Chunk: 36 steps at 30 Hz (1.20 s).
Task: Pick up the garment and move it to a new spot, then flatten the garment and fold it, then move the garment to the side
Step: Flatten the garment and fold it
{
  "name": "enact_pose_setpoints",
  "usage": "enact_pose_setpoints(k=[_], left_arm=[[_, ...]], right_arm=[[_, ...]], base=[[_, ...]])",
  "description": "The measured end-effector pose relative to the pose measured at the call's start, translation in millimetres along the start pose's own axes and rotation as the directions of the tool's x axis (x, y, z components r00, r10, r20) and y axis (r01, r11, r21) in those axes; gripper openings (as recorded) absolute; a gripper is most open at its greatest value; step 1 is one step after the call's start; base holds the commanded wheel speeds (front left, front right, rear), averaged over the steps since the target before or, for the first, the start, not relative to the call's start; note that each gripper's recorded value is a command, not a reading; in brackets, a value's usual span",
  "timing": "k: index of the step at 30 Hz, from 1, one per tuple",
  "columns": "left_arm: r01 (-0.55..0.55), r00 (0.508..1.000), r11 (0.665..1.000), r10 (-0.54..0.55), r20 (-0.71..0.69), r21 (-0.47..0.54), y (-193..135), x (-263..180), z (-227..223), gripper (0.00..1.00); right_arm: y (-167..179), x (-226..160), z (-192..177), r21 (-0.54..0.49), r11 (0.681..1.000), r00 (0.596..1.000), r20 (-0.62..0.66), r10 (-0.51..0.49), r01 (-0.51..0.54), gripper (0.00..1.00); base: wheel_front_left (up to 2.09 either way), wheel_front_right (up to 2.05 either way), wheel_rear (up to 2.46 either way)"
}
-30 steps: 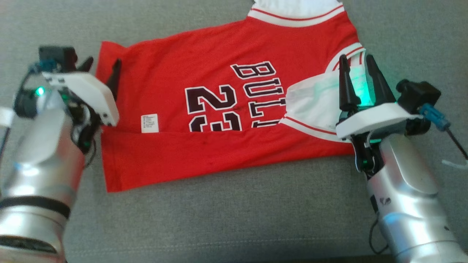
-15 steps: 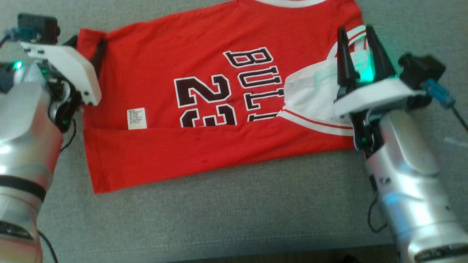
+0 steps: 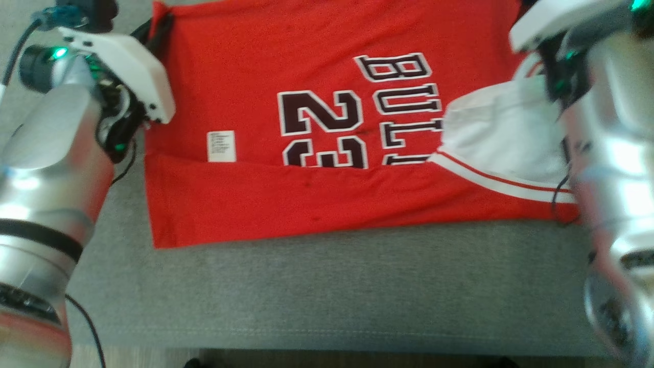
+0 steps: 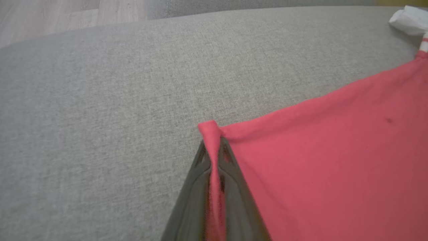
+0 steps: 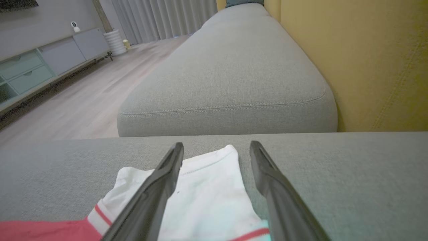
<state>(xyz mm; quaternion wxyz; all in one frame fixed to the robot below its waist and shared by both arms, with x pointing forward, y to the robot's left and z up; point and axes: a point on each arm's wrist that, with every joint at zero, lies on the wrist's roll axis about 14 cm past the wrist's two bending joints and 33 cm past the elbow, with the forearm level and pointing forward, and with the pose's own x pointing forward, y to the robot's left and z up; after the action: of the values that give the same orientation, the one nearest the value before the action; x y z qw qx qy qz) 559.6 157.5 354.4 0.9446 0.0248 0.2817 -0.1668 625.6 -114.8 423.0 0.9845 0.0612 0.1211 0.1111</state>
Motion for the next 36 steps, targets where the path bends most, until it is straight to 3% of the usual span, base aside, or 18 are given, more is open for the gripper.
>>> enact_pose_setpoints(k=[7,14,23,24,25,26,27,28,31,36], left_arm=[[0.01,1.0,1.0,-0.01,0.024,-0.006,-5,-6,-1,0.0],[0.025,0.999,1.0,-0.024,0.047,-0.018,-12,-11,-3,0.0],[0.028,0.998,0.999,-0.026,0.064,-0.036,-13,-13,-5,0.0],[0.028,0.998,0.999,-0.025,0.063,-0.04,-12,-12,-6,0.0],[0.027,0.998,0.999,-0.024,0.065,-0.04,-11,-12,-6,0.0],[0.025,0.998,0.999,-0.022,0.066,-0.044,-11,-12,-6,0.0],[0.026,0.998,0.999,-0.023,0.066,-0.046,-11,-12,-7,0.0],[0.027,0.997,0.998,-0.023,0.068,-0.05,-11,-12,-7,0.0],[0.022,0.996,0.998,-0.017,0.083,-0.06,-10,-12,-6,0.0],[0.004,0.993,0.999,0.002,0.115,-0.053,-1,-7,8,0.0]], right_arm=[[-7,36,-3,-0.086,0.996,0.989,-0.148,-0.019,0.007,1.0],[-14,49,-46,-0.151,0.989,0.928,-0.367,-0.06,0.004,1.0],[-20,69,-54,-0.195,0.981,0.913,-0.397,-0.092,0.014,1.0],[-21,70,-55,-0.2,0.98,0.911,-0.401,-0.096,0.015,0.94],[-21,71,-55,-0.206,0.978,0.909,-0.404,-0.099,0.015,0.75],[-21,72,-54,-0.209,0.978,0.909,-0.403,-0.102,0.017,0.35],[-21,73,-54,-0.211,0.977,0.91,-0.401,-0.103,0.018,0.09],[-21,73,-54,-0.216,0.976,0.91,-0.402,-0.104,0.017,0.0],[-23,74,-51,-0.228,0.973,0.914,-0.39,-0.113,0.023,0.0],[-27,77,-30,-0.223,0.973,0.954,-0.277,-0.118,0.056,0.0]], base=[[0.0,0.0,0.0],[0.0,0.0,0.0],[0.0,0.0,0.0],[0.0,0.0,0.0],[0.0,0.0,0.0],[0.0,0.0,0.0],[0.0,0.0,0.0],[0.0,0.0,0.0],[0.0,0.0,0.0],[0.0,0.0,0.0]])
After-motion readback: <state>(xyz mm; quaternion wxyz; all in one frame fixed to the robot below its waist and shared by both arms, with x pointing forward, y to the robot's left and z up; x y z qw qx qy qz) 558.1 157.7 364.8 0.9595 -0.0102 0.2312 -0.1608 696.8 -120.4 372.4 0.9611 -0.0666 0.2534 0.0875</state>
